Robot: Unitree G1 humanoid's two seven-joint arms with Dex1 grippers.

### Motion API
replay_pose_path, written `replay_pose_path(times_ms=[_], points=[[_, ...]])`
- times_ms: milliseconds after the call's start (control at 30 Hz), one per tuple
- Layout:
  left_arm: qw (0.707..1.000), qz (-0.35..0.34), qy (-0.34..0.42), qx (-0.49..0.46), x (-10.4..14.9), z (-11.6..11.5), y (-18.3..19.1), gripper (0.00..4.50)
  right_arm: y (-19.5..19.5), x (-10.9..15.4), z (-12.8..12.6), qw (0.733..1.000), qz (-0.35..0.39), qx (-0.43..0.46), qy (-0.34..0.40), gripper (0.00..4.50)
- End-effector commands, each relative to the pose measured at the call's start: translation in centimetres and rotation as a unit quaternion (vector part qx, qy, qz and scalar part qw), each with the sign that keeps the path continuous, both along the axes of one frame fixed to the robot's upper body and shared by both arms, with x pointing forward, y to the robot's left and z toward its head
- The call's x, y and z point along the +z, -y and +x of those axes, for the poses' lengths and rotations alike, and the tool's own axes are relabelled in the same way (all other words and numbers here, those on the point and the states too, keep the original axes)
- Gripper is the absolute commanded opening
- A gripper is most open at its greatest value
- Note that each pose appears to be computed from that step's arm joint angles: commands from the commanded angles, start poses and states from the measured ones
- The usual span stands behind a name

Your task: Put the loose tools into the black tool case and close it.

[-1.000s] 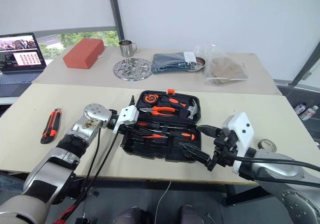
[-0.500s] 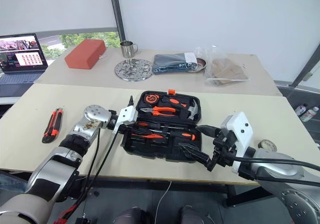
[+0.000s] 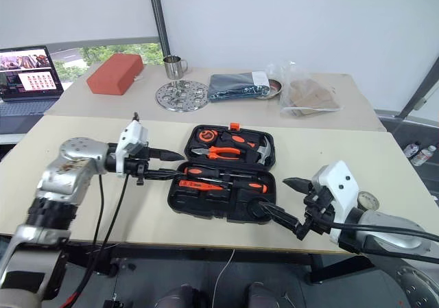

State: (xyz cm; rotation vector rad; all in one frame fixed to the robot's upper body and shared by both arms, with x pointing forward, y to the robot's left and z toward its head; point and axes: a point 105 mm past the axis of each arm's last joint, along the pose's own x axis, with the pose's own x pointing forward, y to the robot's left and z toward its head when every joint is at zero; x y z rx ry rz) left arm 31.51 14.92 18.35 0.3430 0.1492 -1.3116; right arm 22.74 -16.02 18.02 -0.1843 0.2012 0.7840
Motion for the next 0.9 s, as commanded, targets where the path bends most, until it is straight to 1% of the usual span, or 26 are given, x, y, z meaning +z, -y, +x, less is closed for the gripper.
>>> replay_pose_path(times_ms=[33, 167, 267, 333, 433, 500, 533, 567, 633, 700, 800, 867, 900], points=[[0.999, -0.020, 0.026, 0.034, 2.0, -1.2, -0.9, 4.44, -1.0, 1.4, 0.0, 0.999, 0.003, 0.035, 0.035, 4.50], [0.988, -0.012, 0.021, 0.152, 1.3, -1.3, -4.3, 4.44, -2.6, 2.0, 0.7, 0.995, 0.016, 0.095, 0.033, 4.50], [0.964, -0.011, 0.018, 0.265, 0.5, -1.3, -8.1, 4.44, -3.8, 2.5, 1.4, 0.989, 0.018, 0.139, 0.035, 4.50], [0.926, -0.015, 0.016, 0.376, -0.1, -1.7, -11.9, 4.44, -4.6, 2.8, 2.0, 0.985, 0.018, 0.169, 0.040, 4.50], [0.840, -0.030, 0.014, 0.541, -0.7, -3.0, -17.8, 4.44, -5.5, 3.0, 2.9, 0.979, 0.017, 0.199, 0.044, 4.50], [0.796, -0.043, -0.006, 0.604, -1.4, -4.1, -19.9, 4.44, -6.1, 3.0, 3.4, 0.976, 0.019, 0.214, 0.044, 4.50], [0.780, -0.041, -0.017, 0.624, -1.8, -4.2, -20.5, 4.44, -6.4, 2.9, 3.6, 0.974, 0.020, 0.221, 0.045, 4.50], [0.771, -0.038, -0.023, 0.636, -2.0, -4.3, -20.7, 4.44, -6.6, 2.9, 3.8, 0.973, 0.020, 0.226, 0.046, 4.50], [0.751, -0.041, -0.035, 0.659, -2.2, -3.7, -21.4, 4.44, -7.0, 2.8, 4.0, 0.971, 0.019, 0.235, 0.048, 4.50], [0.732, -0.047, -0.045, 0.678, -2.1, -2.9, -22.1, 4.44, -7.3, 2.7, 4.1, 0.970, 0.019, 0.239, 0.049, 4.50], [0.697, -0.041, -0.067, 0.712, -3.1, -1.2, -23.8, 4.44, -7.6, 2.6, 4.2, 0.969, 0.023, 0.239, 0.053, 4.50], [0.688, -0.036, -0.092, 0.719, -4.2, -0.4, -24.1, 4.44, -7.8, 2.5, 4.2, 0.970, 0.025, 0.238, 0.054, 4.50], [0.692, -0.034, -0.108, 0.713, -5.0, 0.1, -23.9, 4.44, -7.8, 2.5, 4.1, 0.970, 0.026, 0.237, 0.054, 4.50]])
